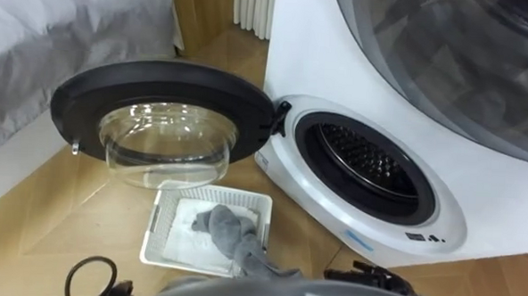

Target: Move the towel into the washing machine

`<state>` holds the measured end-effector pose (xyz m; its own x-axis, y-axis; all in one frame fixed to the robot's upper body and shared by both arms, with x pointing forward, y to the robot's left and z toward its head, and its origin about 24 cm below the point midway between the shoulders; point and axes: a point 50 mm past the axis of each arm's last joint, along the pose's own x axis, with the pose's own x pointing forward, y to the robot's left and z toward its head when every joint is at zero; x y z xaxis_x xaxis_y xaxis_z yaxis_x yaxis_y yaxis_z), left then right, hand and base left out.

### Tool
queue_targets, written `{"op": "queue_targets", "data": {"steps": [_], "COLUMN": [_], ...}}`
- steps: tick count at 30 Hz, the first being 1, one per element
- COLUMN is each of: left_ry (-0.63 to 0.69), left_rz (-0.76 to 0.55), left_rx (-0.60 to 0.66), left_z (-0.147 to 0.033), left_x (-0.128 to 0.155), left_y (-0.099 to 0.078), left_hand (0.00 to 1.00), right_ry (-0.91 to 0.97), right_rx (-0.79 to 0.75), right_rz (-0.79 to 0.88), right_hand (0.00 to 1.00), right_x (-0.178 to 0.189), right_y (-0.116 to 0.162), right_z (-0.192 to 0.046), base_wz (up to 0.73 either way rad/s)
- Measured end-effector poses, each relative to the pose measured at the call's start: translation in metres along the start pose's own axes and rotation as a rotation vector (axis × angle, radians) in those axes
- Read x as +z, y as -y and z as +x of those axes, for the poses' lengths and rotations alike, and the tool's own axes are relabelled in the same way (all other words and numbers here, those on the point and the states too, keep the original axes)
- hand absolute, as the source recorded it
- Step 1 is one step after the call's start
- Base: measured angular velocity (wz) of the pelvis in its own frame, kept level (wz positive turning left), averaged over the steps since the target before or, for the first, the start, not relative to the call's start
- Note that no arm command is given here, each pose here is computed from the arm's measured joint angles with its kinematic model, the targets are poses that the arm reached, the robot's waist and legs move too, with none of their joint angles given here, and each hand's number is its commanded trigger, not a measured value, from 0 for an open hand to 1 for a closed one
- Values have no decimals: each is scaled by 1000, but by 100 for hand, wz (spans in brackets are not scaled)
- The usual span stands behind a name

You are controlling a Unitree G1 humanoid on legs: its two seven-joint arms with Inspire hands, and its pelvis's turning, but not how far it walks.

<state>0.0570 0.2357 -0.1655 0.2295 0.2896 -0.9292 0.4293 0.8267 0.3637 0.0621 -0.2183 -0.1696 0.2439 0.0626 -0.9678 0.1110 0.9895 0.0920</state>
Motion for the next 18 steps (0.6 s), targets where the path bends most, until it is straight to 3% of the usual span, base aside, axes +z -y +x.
{"op": "queue_targets", "data": {"steps": [10, 18], "left_ry": [228, 472], "left_rz": [157, 266], "left_rx": [89, 139], "left_z": [0, -15], "left_x": [69, 156], "left_y": [-21, -36], "left_hand": [0, 0], "right_ry": [87, 228], "right_rx": [28, 57], "right_rz": [-154, -334], "right_hand": [0, 0], "right_x": [43, 106], "right_y": [-12, -38], "right_z": [4, 3], "base_wz": [-2, -1]}}
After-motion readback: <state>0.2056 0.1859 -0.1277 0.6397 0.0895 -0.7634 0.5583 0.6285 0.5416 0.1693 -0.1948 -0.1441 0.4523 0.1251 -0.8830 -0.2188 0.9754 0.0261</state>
